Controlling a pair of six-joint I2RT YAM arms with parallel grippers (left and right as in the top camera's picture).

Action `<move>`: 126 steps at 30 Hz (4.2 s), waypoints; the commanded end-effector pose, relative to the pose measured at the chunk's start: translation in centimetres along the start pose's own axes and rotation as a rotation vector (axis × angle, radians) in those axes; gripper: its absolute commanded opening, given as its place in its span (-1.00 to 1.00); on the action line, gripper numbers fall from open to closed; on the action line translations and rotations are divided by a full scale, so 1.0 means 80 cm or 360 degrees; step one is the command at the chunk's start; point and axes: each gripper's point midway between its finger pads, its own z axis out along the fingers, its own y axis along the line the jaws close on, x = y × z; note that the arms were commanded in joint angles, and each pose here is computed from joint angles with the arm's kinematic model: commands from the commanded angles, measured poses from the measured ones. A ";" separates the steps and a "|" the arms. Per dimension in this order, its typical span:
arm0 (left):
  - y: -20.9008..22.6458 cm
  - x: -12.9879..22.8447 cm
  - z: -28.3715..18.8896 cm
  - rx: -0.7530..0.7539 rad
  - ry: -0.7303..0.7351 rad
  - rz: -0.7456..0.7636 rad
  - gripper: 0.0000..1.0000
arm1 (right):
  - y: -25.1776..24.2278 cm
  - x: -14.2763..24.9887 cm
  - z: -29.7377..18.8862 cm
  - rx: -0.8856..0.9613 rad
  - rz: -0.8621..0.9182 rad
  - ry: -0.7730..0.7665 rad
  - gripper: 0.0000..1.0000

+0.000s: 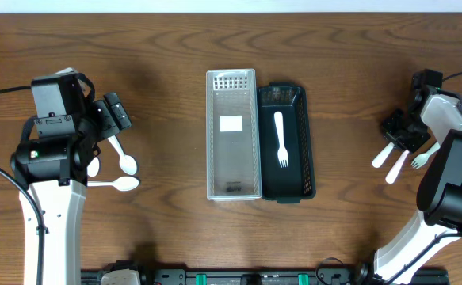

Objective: Pack container
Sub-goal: 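Return the right gripper to the cutlery and grasp another white fork, then move the fork into the black basket and open the right gripper, then move the right gripper back and grasp the white spoon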

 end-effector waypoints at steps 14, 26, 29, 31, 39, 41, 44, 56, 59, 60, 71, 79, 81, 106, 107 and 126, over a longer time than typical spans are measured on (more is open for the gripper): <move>0.002 -0.008 -0.004 -0.0017 -0.0025 0.0020 0.96 | -0.009 0.008 0.009 0.0062 -0.0018 0.0025 -0.97; 0.002 -0.008 -0.004 -0.0017 -0.0025 0.0020 0.96 | 0.090 0.023 -0.135 -0.0201 -0.0434 -0.0273 -0.98; 0.002 -0.008 -0.004 -0.0018 -0.0025 0.0020 0.96 | 0.136 0.053 -0.201 -0.0359 -0.0603 -0.0363 -0.97; 0.002 -0.008 -0.004 -0.0017 -0.0025 0.0020 0.96 | 0.164 0.082 -0.238 -0.0464 -0.0722 -0.0394 -0.99; 0.002 -0.008 -0.004 -0.0017 -0.0025 0.0020 0.96 | 0.228 0.192 -0.252 -0.0549 -0.1077 -0.0340 -0.97; 0.002 -0.008 -0.004 -0.0017 -0.0025 0.0020 0.96 | 0.233 0.210 -0.226 -0.0469 -0.1145 -0.0300 -0.98; 0.002 -0.008 -0.004 -0.0018 -0.0024 0.0020 0.96 | 0.230 0.232 -0.176 -0.0338 -0.1211 -0.0180 -0.97; 0.003 -0.006 -0.004 -0.0021 -0.0014 0.0021 0.96 | 0.229 0.272 -0.067 -0.0128 -0.1353 0.0062 -0.71; 0.004 -0.004 -0.004 -0.0024 -0.0001 0.0023 0.96 | 0.237 0.270 -0.073 -0.0163 -0.1397 0.0035 -0.35; 0.004 -0.003 -0.004 -0.0026 0.0003 0.0023 0.96 | 0.239 0.270 -0.076 -0.0178 -0.1416 0.0034 -0.31; 0.004 -0.002 -0.004 -0.0027 0.0008 0.0024 0.96 | 0.273 0.196 -0.243 -0.0437 -0.1358 -0.0355 -0.28; 0.005 0.001 -0.004 -0.0032 0.0024 0.0026 0.96 | 0.173 0.062 -0.325 -0.0384 -0.0897 -0.0619 -0.08; 0.005 0.002 -0.004 -0.0032 0.0026 0.0025 0.96 | 0.134 0.034 -0.318 -0.0308 -0.0752 -0.0572 -0.02; 0.005 0.002 -0.004 -0.0033 0.0027 0.0025 0.96 | -0.052 -0.006 -0.065 -0.0106 -0.0287 -0.0148 0.38; 0.005 0.002 -0.004 -0.0032 0.0026 0.0025 0.96 | -0.051 -0.009 -0.066 -0.0111 -0.0286 -0.0161 0.38; 0.006 0.004 -0.004 -0.0036 0.0038 0.0026 0.96 | -0.040 -0.025 -0.004 -0.0089 -0.0295 -0.0138 0.43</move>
